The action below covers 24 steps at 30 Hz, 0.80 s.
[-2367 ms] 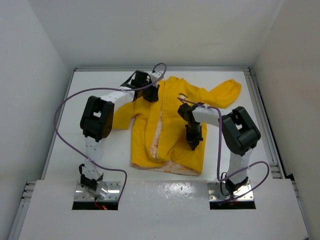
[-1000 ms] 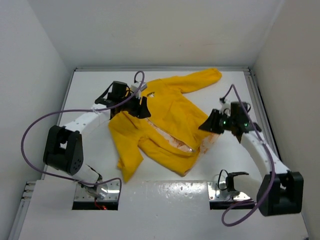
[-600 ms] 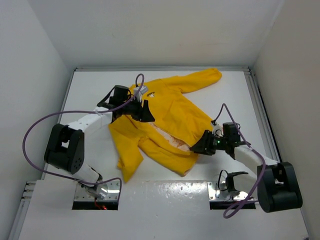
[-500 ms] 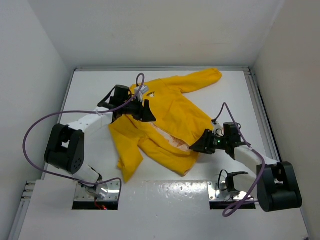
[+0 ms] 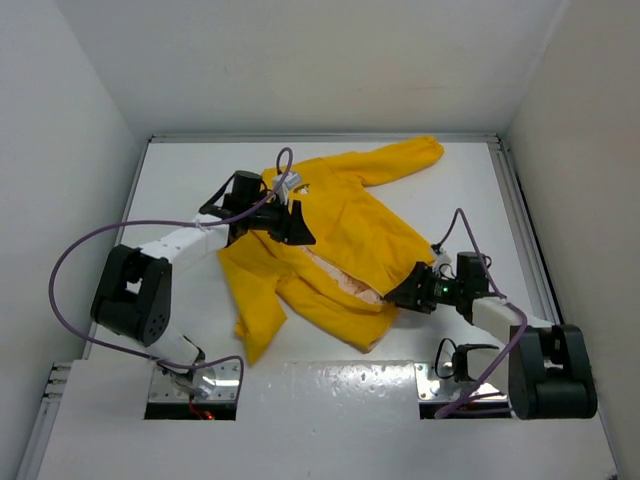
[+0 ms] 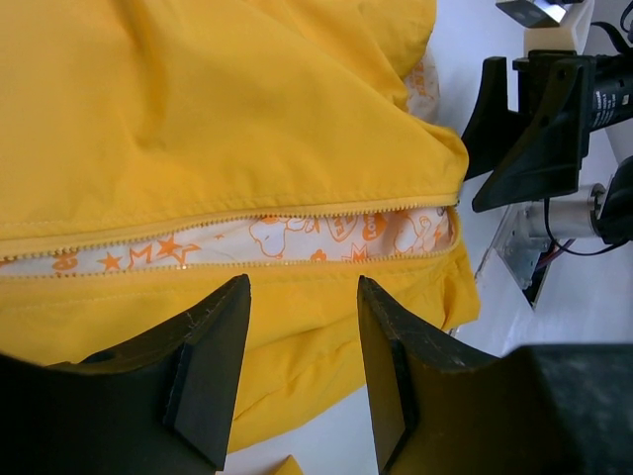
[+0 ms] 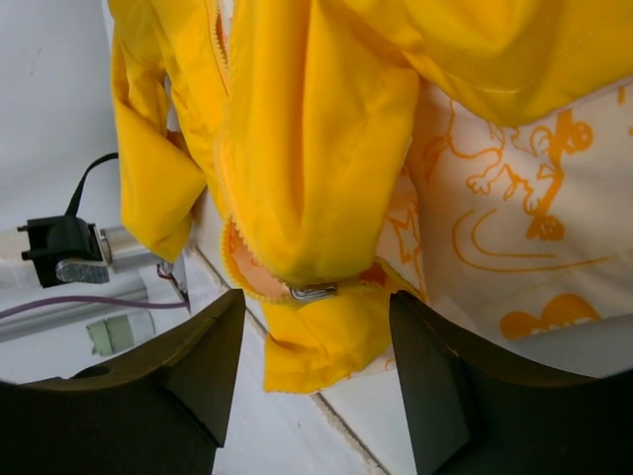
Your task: Zip up the jacket
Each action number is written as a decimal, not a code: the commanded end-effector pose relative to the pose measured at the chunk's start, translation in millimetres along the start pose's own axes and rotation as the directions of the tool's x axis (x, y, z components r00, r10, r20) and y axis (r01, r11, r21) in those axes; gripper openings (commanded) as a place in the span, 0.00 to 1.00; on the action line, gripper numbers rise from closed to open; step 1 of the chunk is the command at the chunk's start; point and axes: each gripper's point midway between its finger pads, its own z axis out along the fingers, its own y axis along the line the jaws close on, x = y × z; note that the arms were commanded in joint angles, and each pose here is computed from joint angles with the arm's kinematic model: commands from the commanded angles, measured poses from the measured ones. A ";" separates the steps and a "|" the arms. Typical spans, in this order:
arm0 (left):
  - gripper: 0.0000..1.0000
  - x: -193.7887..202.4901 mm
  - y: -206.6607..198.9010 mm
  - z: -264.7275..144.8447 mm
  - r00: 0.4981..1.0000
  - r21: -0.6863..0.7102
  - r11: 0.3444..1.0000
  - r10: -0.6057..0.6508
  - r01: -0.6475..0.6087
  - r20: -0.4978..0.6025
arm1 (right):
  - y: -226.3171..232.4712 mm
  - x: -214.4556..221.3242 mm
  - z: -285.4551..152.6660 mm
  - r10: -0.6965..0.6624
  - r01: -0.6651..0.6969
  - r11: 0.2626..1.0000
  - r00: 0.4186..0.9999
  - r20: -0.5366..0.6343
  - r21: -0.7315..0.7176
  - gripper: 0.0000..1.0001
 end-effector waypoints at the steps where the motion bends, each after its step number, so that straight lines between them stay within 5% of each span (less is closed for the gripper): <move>1: 0.53 -14.1 -8.3 2.6 0.999 0.025 0.999 0.032 -0.033 0.028 | 7.4 -6.7 2.3 -0.042 0.046 0.996 0.998 0.049 -0.077 0.60; 12: 0.53 -13.6 -8.2 8.9 0.999 0.033 0.999 0.022 -0.023 0.028 | 12.2 -28.2 7.0 -0.099 0.116 0.986 0.984 0.146 -0.117 0.60; 24: 0.53 -9.7 -12.3 11.1 1.000 0.049 0.999 0.017 -0.018 0.021 | 42.5 -25.4 -4.5 -0.104 0.133 0.966 0.985 0.137 -0.224 0.34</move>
